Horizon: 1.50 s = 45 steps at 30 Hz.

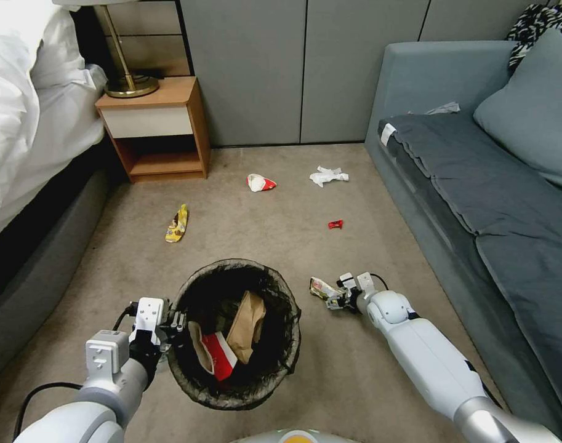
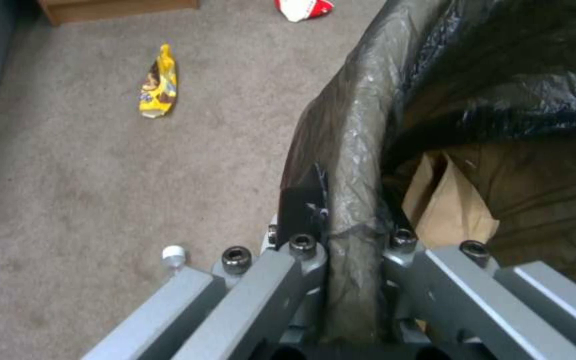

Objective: Pick up the trash bin, then pick up the garbage from the floor and place it into the trash bin.

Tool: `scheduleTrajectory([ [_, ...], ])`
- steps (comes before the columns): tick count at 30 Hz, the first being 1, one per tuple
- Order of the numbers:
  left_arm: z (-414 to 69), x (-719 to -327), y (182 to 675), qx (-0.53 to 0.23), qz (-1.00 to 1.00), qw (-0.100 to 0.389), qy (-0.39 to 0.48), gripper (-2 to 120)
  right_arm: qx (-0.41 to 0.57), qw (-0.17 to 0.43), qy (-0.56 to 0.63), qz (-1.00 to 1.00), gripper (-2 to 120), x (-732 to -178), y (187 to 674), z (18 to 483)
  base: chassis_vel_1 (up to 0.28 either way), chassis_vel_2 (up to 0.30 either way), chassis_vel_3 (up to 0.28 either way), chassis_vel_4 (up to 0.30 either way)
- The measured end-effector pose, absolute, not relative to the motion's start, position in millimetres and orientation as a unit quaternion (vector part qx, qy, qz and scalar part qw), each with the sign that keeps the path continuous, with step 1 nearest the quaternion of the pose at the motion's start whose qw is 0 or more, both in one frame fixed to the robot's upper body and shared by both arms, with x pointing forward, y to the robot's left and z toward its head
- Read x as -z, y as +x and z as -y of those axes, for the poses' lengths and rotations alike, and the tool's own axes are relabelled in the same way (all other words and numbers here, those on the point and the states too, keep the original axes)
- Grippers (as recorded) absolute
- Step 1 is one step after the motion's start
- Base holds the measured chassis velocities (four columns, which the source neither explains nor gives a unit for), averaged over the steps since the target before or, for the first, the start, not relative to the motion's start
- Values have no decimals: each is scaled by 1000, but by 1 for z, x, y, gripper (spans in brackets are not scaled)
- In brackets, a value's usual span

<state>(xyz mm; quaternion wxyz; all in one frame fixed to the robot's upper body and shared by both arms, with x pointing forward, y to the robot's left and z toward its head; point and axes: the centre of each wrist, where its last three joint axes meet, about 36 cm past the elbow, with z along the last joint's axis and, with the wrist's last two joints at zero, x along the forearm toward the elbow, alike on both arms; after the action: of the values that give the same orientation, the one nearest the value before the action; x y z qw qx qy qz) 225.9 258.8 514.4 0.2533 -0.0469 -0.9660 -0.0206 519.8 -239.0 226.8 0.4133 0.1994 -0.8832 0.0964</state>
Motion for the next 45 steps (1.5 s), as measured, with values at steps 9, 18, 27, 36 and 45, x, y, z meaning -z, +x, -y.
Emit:
scheduleTrajectory([
  [9,-258,-515,227,21,966,252,-49,1,-104,413,199,883,100,-223,524,236,0,0,0,0],
  [18,-259,-515,227,22,967,251,-49,1,-106,415,196,882,100,-217,528,232,0,0,0,0],
  [27,-258,-515,228,22,967,249,-50,1,-105,421,194,880,81,-213,527,232,0,0,0,0],
  [36,-258,-516,228,23,967,248,-51,1,-104,423,194,879,52,-210,527,232,0,0,0,0],
  [45,-258,-516,229,23,967,247,-53,1,-103,420,196,880,15,-212,527,231,0,0,0,0],
])
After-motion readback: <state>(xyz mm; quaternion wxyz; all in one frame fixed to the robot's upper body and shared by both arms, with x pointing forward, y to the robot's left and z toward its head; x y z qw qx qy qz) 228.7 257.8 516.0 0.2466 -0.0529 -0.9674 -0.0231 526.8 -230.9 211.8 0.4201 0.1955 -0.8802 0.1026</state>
